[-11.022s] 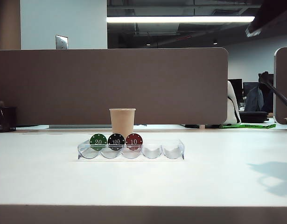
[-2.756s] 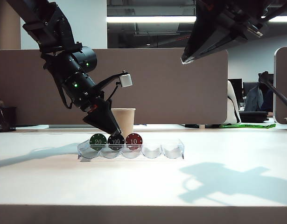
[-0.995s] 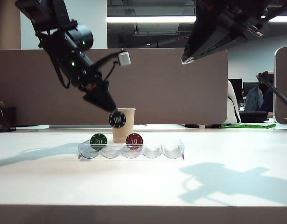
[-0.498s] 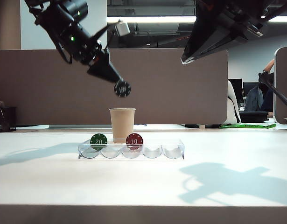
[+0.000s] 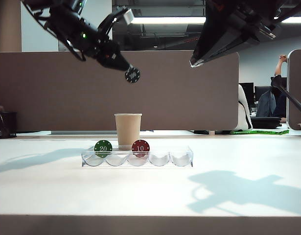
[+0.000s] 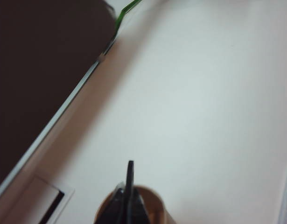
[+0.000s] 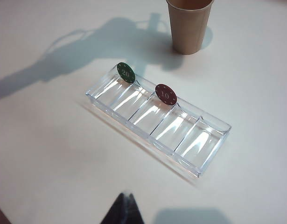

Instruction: Pick up the chip with the greater value and put it into the paper cup.

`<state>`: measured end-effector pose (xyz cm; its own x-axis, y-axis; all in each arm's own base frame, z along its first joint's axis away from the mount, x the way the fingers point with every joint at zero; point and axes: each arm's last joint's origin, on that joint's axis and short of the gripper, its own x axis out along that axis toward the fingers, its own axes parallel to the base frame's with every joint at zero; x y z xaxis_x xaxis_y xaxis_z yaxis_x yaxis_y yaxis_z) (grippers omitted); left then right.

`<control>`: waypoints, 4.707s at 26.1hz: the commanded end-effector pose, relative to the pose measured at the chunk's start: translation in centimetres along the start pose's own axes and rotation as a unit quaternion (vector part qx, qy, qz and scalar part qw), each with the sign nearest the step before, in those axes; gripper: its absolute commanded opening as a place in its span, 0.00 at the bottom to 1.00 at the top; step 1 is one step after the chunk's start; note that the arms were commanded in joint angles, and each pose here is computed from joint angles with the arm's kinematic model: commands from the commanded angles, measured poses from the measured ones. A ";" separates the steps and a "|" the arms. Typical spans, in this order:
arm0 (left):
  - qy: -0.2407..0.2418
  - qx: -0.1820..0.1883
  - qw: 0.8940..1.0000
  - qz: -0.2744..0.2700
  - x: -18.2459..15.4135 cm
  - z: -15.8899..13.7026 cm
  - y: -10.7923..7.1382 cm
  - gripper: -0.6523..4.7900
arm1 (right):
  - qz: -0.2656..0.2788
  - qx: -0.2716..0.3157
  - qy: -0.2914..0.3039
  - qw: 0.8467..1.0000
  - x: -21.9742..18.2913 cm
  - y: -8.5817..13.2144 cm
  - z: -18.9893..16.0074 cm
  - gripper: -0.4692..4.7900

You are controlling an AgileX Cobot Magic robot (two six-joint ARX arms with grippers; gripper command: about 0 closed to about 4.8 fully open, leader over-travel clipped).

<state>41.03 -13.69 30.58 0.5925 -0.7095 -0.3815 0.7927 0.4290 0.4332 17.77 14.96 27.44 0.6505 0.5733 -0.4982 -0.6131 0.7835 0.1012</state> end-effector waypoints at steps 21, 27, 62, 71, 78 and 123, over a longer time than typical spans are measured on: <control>0.006 -0.131 0.991 0.006 2.4 -3.8 0.9 0.11 | -0.038 0.000 -0.089 0.995 0.0 -0.1 1.8 0.08; 0.025 -0.142 0.990 0.004 2.2 -4.2 0.8 0.11 | -0.038 0.000 -0.086 0.996 0.0 -0.1 1.7 0.08; -0.022 -0.108 0.993 0.036 0.3 -1.5 1.7 0.11 | -0.038 -0.001 -0.093 0.995 -0.1 -0.1 1.9 0.08; -0.039 -0.146 0.986 0.076 -5.1 2.4 2.3 0.11 | -0.132 -0.047 -0.163 0.977 -3.5 -0.8 3.1 0.08; -0.017 -0.158 0.983 0.087 -9.3 4.1 0.2 0.11 | -0.209 -0.029 -0.161 0.964 -9.4 -4.1 2.0 0.08; -0.057 -0.257 0.921 0.288 -24.0 -1.2 -17.2 0.11 | -0.273 0.068 -0.297 0.913 -11.2 -7.0 -13.8 0.08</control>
<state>13.78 -3.48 31.40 0.9357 -0.3275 -0.1310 0.3395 0.9370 0.0823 8.52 -0.36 20.52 0.9968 0.0755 0.0276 -0.0780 0.9913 0.1060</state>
